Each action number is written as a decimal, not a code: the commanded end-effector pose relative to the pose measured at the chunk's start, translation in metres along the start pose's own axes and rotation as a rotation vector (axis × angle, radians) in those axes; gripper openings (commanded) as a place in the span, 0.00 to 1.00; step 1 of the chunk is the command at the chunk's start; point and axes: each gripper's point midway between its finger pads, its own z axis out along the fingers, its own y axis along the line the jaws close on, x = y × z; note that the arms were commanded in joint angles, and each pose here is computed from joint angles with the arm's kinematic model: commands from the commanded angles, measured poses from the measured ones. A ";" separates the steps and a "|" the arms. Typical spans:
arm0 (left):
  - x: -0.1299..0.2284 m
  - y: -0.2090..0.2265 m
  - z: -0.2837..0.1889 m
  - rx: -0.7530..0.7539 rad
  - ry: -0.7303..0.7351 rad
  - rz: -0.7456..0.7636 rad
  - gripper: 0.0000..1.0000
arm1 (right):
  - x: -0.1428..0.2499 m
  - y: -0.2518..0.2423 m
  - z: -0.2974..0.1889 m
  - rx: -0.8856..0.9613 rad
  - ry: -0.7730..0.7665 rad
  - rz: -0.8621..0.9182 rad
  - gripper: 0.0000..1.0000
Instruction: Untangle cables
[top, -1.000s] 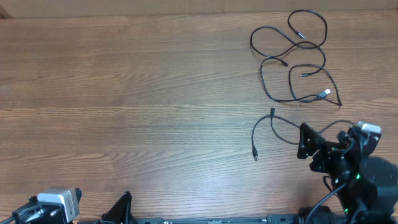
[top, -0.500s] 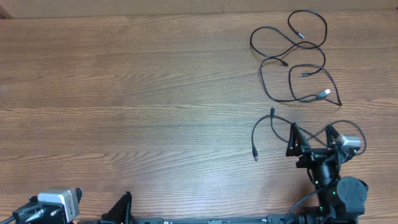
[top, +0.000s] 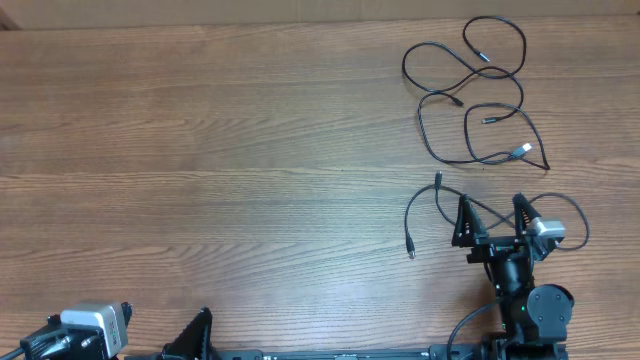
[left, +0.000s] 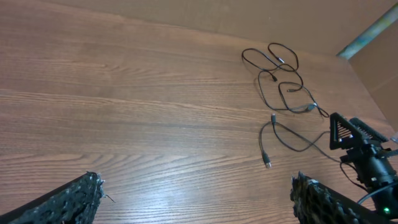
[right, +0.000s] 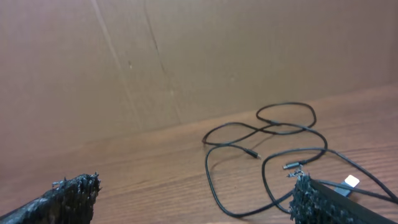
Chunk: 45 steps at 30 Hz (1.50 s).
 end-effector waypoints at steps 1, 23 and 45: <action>0.000 -0.001 0.001 0.007 0.004 0.023 1.00 | 0.010 -0.003 0.001 -0.001 0.013 -0.021 1.00; 0.000 -0.001 0.001 0.007 0.004 0.022 1.00 | 0.020 -0.008 0.000 0.023 0.054 -0.203 1.00; 0.000 -0.001 0.001 0.007 0.004 0.022 1.00 | 0.019 -0.011 0.000 0.041 0.053 -0.243 1.00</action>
